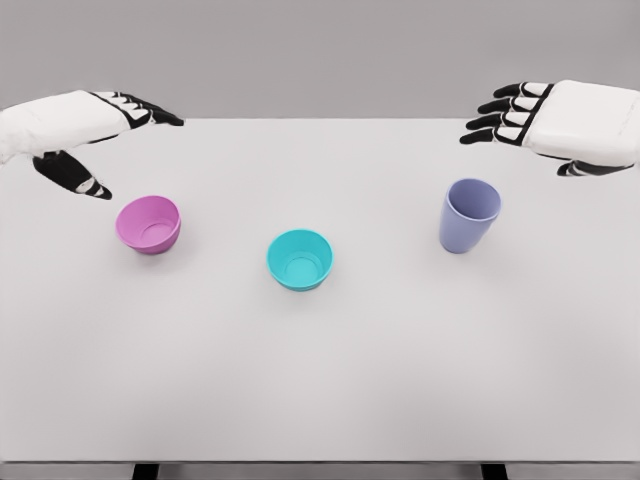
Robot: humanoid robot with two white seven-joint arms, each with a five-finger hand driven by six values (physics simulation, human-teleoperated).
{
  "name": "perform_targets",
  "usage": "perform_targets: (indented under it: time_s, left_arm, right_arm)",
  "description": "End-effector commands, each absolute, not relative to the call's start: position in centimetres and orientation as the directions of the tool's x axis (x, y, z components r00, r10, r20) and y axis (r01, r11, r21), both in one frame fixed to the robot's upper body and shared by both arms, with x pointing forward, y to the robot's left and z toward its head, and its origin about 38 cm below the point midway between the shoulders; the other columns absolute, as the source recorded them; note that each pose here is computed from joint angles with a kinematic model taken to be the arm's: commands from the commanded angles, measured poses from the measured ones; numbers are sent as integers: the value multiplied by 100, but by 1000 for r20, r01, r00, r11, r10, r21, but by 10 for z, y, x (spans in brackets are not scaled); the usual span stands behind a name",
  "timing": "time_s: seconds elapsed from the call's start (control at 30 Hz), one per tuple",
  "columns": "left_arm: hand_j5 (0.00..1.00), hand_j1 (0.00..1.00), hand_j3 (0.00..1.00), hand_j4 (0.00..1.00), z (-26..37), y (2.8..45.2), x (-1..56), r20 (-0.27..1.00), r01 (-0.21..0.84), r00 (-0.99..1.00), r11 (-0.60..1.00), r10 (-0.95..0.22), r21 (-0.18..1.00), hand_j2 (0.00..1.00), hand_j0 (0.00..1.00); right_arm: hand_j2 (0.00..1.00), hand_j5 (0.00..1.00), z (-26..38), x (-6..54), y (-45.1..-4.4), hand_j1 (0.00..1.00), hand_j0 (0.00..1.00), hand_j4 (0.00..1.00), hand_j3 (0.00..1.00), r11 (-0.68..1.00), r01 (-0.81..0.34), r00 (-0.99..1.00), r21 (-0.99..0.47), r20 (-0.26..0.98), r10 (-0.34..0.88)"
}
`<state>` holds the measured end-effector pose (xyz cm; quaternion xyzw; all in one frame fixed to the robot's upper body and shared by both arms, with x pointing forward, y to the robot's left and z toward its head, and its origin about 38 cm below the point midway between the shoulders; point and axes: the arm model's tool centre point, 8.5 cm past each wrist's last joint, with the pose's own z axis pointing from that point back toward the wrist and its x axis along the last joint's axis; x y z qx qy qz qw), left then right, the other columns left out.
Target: Stacking bowl and cup with both arms
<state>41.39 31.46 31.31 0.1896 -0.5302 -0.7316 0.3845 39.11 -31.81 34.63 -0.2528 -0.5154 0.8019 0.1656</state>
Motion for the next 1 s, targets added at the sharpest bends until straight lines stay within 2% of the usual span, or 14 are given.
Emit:
perform_targets:
  time_s: [0.0,0.27,0.47,0.97]
  left_arm:
    - [100,100,100,100,251,311,405,178,532,-574,-199,-800,823,100,100]
    - [100,100,100,100,256,298,413,146,540,-605,-268,-783,798,100,100]
    - [100,100,100,100,250,296,421,220,618,-509,-176,-832,766,100,100]
    - [100,100,100,100,234,297,430,227,647,-478,-165,-849,745,100,100]
  right_arm:
    - [100,100,347,391,-318,100,100,100,100,-409,-6,-817,-912,-232,529]
    - [100,100,347,391,-318,100,100,100,100,-409,-5,-816,-913,-233,529]
    - [100,100,350,391,-319,100,100,100,100,-405,1,-813,-914,-236,532]
    - [100,100,350,391,-319,100,100,100,100,-405,2,-813,-914,-237,532]
